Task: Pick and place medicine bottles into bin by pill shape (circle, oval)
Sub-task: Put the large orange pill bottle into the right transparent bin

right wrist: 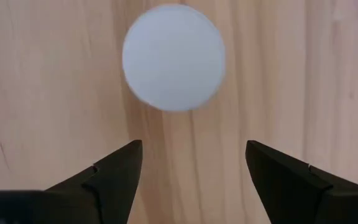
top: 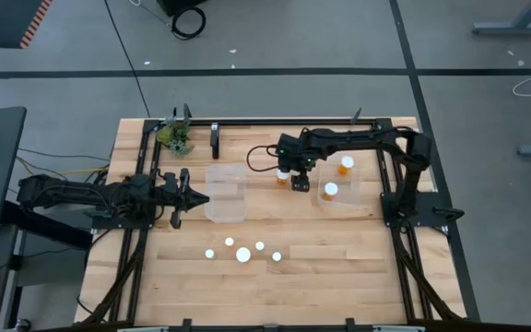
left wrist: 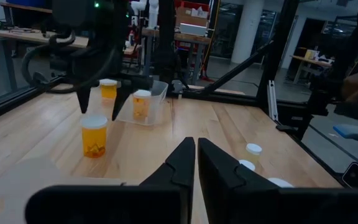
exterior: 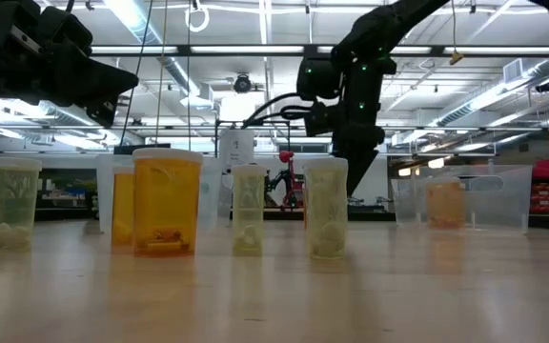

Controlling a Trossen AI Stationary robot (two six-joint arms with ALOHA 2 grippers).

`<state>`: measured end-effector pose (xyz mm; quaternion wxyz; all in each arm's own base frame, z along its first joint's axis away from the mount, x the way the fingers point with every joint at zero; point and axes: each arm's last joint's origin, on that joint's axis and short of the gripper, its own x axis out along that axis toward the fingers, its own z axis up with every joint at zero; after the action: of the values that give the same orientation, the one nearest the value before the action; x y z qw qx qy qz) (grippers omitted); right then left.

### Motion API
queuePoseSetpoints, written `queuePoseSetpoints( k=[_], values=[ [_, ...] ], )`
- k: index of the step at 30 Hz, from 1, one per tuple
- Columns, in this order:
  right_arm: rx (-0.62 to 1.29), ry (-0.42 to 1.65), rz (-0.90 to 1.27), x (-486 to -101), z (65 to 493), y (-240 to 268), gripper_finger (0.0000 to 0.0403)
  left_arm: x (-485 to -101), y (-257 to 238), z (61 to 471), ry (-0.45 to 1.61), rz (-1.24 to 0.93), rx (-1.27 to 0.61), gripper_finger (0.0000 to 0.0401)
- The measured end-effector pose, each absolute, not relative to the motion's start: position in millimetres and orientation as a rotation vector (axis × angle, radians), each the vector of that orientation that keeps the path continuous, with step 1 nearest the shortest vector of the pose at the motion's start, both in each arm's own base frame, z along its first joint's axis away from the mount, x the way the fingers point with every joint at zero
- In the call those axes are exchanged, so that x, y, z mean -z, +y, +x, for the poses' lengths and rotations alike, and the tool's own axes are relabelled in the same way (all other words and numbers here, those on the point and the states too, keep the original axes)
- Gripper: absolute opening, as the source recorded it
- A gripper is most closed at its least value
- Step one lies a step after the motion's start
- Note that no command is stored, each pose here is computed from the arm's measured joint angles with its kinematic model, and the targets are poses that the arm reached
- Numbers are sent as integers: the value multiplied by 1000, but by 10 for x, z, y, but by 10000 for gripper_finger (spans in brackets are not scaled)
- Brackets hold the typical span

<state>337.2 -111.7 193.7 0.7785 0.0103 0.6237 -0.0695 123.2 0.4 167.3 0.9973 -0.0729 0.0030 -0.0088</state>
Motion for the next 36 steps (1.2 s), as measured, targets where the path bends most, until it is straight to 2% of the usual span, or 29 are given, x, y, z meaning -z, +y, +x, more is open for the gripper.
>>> queuePoseSetpoints(
  k=[13,19,28,36],
  values=[
    [97,1402,-9,-1831,3744,-1149,337,-1673,3,1232,6,-146,18,32],
    [80,1419,-19,-1744,3854,-1159,337,-1673,4,1232,6,-146,18,26],
    [62,1389,-13,-1747,3898,-1170,337,-1673,3,1232,6,-146,18,36],
    [46,1353,-4,-1678,3961,-1171,313,-1673,4,1232,6,-146,18,26]
  ],
)
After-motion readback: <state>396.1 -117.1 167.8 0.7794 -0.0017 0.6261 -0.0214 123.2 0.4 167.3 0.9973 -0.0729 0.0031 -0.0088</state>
